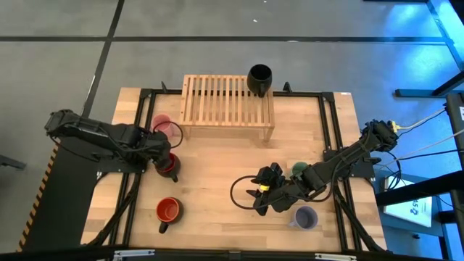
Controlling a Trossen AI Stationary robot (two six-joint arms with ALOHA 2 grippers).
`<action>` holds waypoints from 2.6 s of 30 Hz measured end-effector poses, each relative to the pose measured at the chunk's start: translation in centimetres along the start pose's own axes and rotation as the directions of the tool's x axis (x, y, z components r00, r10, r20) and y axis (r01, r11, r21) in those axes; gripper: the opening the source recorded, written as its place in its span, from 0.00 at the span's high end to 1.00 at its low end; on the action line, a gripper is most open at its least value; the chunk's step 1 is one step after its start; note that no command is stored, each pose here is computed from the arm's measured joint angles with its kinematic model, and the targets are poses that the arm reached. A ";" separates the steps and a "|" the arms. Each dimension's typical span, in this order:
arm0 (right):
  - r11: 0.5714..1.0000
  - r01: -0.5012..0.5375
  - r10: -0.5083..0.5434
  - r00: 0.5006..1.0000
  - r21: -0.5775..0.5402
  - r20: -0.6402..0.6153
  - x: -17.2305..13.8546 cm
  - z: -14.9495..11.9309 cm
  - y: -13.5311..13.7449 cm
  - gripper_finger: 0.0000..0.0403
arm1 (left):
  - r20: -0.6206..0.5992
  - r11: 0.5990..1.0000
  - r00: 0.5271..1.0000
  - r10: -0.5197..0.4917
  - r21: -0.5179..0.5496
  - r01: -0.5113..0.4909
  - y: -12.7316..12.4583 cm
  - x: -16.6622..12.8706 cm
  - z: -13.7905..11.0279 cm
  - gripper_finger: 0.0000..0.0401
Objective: Place coffee mugs
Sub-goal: Put the red black mug on the shelf
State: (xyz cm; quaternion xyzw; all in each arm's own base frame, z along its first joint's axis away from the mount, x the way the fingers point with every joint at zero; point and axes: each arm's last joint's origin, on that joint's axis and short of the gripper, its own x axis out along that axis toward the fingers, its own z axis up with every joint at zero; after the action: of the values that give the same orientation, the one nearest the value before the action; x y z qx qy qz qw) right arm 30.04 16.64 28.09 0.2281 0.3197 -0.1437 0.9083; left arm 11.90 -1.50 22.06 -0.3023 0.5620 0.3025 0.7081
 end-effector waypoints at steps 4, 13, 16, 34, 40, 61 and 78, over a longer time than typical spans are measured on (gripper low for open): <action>1.000 0.001 -0.001 1.000 0.000 0.002 0.0 0.0 0.0 0.51 | -0.011 1.000 1.000 0.019 0.013 -0.019 0.0 0.5 0.1 0.64; 1.000 0.006 -0.006 1.000 0.000 0.009 0.0 0.0 0.0 0.51 | 0.007 1.000 1.000 -0.003 0.014 0.003 0.0 0.6 0.5 0.78; 1.000 0.006 -0.006 1.000 0.000 0.009 0.0 0.0 0.0 0.51 | 0.008 1.000 1.000 -0.003 0.020 0.002 0.0 0.6 0.5 0.87; 0.994 -0.010 0.024 0.991 -0.106 0.133 -0.1 0.9 0.7 0.51 | 0.167 0.962 0.950 -0.264 -0.027 0.272 -2.6 -3.8 2.6 0.97; 0.969 0.060 0.031 0.934 -0.240 0.356 -0.6 2.6 1.7 0.51 | 0.369 0.916 0.856 -0.362 -0.031 0.401 -4.2 -6.3 4.3 0.97; 0.792 0.344 -0.127 0.901 -0.505 0.415 6.5 7.2 2.1 0.51 | 0.514 0.910 0.795 -0.321 -0.066 0.410 -7.4 -4.5 7.3 0.98; 0.823 0.379 -0.241 0.908 -0.424 0.344 8.9 8.9 0.9 0.64 | 0.528 0.910 0.789 -0.313 -0.071 0.408 -7.1 -4.6 7.5 0.98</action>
State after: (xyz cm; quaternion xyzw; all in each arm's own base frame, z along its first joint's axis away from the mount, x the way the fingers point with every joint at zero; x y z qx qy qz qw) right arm 41.68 11.89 28.77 -0.0827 0.2490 -0.2369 0.9354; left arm 21.17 -0.65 28.56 -0.3774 0.2583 0.2794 0.8443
